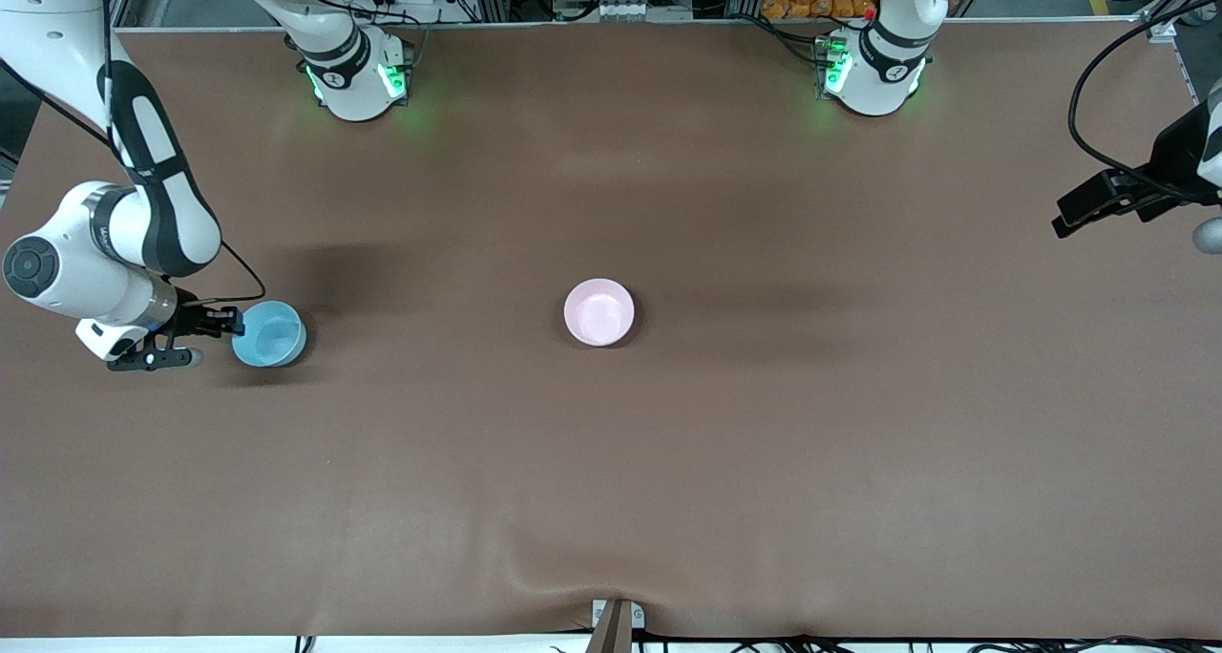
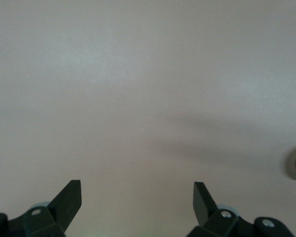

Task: Stack pink and blue bowls on white bowl
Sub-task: 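Lower the right gripper and grasp the blue bowl's rim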

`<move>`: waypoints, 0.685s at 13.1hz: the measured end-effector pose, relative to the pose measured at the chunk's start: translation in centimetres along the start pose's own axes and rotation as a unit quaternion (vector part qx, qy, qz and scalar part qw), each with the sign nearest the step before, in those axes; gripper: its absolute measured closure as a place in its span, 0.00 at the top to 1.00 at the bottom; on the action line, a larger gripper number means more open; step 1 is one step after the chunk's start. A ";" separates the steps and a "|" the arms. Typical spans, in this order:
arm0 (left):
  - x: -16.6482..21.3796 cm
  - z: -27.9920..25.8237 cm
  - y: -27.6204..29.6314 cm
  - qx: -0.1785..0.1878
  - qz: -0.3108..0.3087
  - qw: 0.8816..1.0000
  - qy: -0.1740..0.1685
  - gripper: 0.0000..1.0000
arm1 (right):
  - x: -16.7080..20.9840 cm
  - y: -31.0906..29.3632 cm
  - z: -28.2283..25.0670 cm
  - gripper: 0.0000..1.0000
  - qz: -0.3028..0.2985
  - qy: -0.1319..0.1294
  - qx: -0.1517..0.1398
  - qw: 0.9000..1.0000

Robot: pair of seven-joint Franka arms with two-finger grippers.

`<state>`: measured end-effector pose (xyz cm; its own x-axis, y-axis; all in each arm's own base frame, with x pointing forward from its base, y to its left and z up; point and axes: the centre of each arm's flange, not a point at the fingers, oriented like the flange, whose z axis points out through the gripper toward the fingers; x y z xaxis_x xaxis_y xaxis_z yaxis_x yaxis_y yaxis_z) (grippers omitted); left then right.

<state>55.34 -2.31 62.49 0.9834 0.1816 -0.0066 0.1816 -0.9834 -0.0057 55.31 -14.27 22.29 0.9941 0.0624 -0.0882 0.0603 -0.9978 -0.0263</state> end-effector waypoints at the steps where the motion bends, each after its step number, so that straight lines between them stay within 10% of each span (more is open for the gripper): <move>1: -0.1 0.2 0.5 0.000 0.004 1.000 -0.002 1.00 | 0.0 -0.1 0.2 0.39 0.004 0.001 0.004 1.000; 5: -0.2 0.4 0.7 0.001 0.007 1.000 -0.005 1.00 | 0.1 0.0 0.8 0.35 0.007 0.001 0.006 1.000; 9: -0.2 1.7 0.5 0.004 0.005 1.000 -0.018 1.00 | 0.1 -0.1 0.6 0.02 0.007 0.002 0.006 1.000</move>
<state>55.17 -2.80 60.79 0.9841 0.1728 -0.0421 0.1724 -0.9849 -0.0138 55.35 -14.18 21.63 0.9952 0.0488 -0.0844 0.0457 -0.9982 -0.0378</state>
